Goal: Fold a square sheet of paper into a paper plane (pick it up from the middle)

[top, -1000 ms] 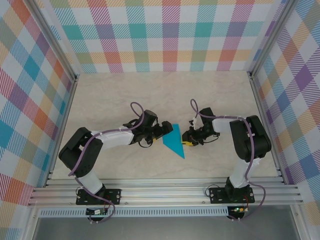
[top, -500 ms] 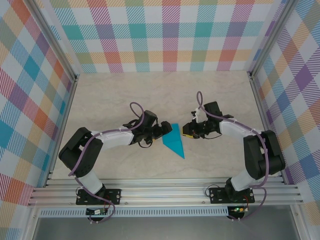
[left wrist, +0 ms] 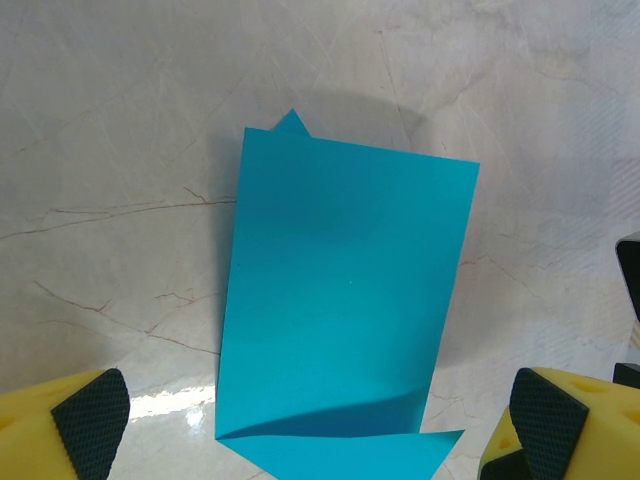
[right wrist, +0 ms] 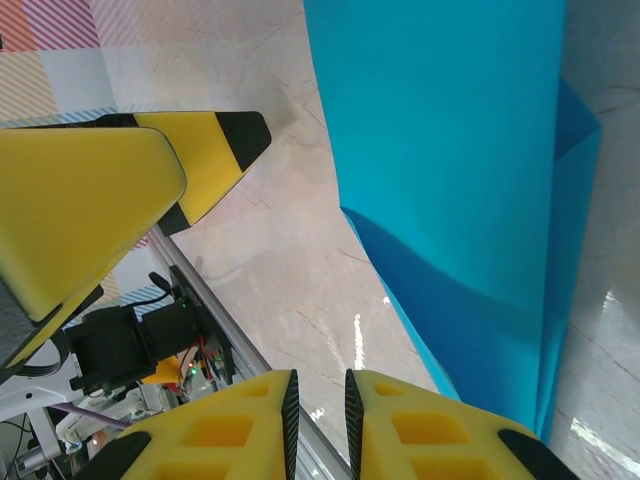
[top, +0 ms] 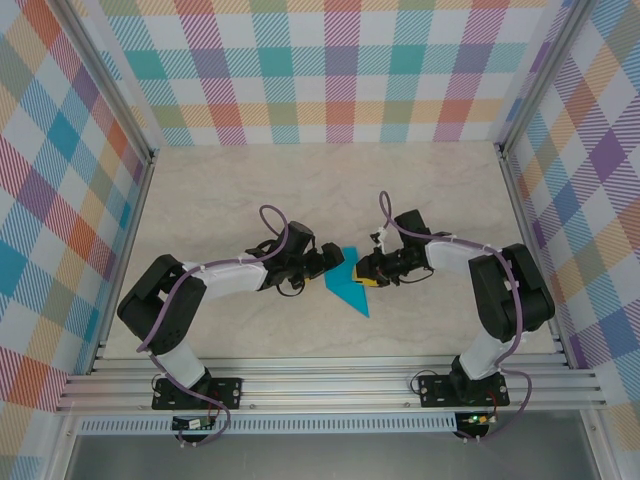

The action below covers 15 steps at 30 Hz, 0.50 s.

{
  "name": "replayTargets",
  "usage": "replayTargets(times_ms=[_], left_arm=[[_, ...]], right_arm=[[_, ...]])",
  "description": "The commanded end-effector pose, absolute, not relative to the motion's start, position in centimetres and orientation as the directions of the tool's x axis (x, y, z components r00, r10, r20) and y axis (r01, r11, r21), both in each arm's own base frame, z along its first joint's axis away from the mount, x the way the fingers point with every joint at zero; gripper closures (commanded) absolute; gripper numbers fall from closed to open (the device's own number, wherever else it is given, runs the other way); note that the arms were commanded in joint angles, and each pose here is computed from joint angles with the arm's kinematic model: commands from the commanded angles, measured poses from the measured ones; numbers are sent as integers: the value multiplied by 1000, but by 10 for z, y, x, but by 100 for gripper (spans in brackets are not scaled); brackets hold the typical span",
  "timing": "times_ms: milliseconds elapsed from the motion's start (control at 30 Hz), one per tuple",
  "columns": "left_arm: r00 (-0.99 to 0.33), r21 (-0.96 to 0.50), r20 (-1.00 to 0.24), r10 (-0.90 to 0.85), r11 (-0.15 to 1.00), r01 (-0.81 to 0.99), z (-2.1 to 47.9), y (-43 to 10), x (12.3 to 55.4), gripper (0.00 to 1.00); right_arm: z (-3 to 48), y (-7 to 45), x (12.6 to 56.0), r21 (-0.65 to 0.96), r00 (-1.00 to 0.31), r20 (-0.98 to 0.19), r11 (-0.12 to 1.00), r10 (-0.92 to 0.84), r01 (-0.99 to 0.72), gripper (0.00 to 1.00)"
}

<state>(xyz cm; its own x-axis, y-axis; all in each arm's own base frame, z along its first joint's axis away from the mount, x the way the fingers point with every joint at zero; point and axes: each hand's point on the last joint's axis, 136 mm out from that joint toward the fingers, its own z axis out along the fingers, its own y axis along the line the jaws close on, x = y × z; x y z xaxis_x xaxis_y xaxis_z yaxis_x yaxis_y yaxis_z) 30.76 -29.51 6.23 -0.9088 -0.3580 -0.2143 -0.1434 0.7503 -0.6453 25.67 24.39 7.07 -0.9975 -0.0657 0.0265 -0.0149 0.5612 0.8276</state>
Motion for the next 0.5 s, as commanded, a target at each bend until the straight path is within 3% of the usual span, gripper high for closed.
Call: replayTargets(times_ms=[0, 467], left_arm=[[-906, -655, -236, -351, 746, -118, 70, -296, 304, 0], [-904, -656, -246, -349, 747, -110, 74, -294, 303, 0]], right_arm=[[80, 255, 258, 855, -995, 7, 517, -102, -47, 78], [50, 248, 260, 800, -995, 27, 599, -96, -36, 81]])
